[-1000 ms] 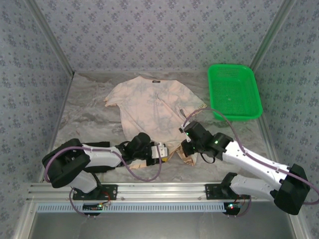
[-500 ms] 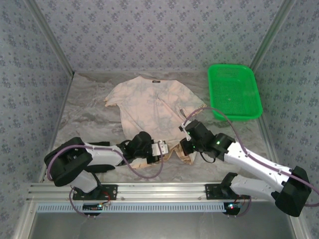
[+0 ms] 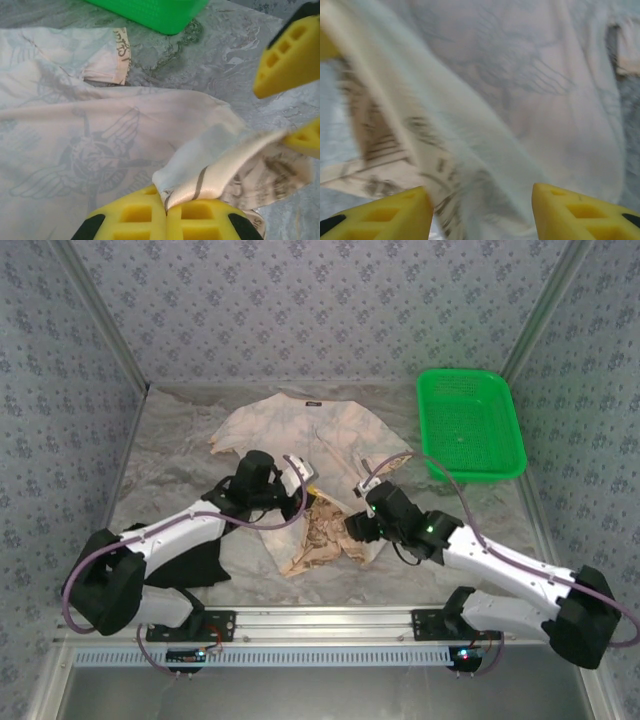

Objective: Fold the inside-out t-shirt

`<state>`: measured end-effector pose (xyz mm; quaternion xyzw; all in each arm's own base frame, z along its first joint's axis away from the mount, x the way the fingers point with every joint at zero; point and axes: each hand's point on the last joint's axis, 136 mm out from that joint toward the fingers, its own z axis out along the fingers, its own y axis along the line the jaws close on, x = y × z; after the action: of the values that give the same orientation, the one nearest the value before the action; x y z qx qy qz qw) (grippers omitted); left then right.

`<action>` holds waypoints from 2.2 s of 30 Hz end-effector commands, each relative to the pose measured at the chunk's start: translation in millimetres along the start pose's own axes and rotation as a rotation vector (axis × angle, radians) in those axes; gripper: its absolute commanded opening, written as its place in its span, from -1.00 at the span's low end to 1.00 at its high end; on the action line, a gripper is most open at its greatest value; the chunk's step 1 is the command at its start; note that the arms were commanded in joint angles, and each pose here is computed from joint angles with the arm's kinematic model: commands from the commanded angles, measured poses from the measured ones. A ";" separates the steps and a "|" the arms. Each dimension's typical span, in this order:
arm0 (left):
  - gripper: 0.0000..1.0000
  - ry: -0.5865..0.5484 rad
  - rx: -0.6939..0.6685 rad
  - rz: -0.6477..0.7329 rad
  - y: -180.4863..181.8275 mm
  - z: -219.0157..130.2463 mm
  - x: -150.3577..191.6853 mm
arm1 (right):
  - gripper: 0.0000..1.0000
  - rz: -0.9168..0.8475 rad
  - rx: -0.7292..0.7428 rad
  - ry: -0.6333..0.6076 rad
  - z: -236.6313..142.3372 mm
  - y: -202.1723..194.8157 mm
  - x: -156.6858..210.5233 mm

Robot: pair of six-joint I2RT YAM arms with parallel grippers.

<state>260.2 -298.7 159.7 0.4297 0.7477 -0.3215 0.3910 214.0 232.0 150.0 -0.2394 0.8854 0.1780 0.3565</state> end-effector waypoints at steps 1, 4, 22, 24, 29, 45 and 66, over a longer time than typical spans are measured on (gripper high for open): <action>-1.00 0.049 0.091 -0.117 -3.3 3.8 4.9 | 0.16 -0.069 -0.168 -0.103 -7.8 42.1 -14.2; -1.00 0.053 0.106 -0.181 8.3 8.8 5.0 | 0.19 -0.130 -0.262 -0.095 -1.2 72.8 -7.9; -1.00 0.066 0.068 -0.289 51.9 15.2 -11.3 | 0.27 -0.067 0.120 0.219 136.0 22.2 42.0; -1.00 0.057 0.056 -0.291 58.6 12.7 -14.0 | 0.16 -0.075 0.119 0.268 138.0 19.6 60.4; -1.00 0.036 0.011 -0.283 73.1 5.1 -19.4 | -0.37 -0.090 0.039 0.309 117.0 26.9 90.4; -1.00 -0.053 -0.540 -0.723 232.5 -112.8 28.9 | -1.00 0.262 0.189 0.061 -15.3 -74.6 67.8; 0.05 0.203 -0.234 -0.502 92.0 -43.1 33.8 | 0.07 0.017 -0.060 0.110 9.6 -21.7 1.3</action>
<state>332.0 -194.0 116.3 0.1535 0.9128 -0.2744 0.2606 219.5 191.7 125.2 -0.2056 0.9172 0.1809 0.2893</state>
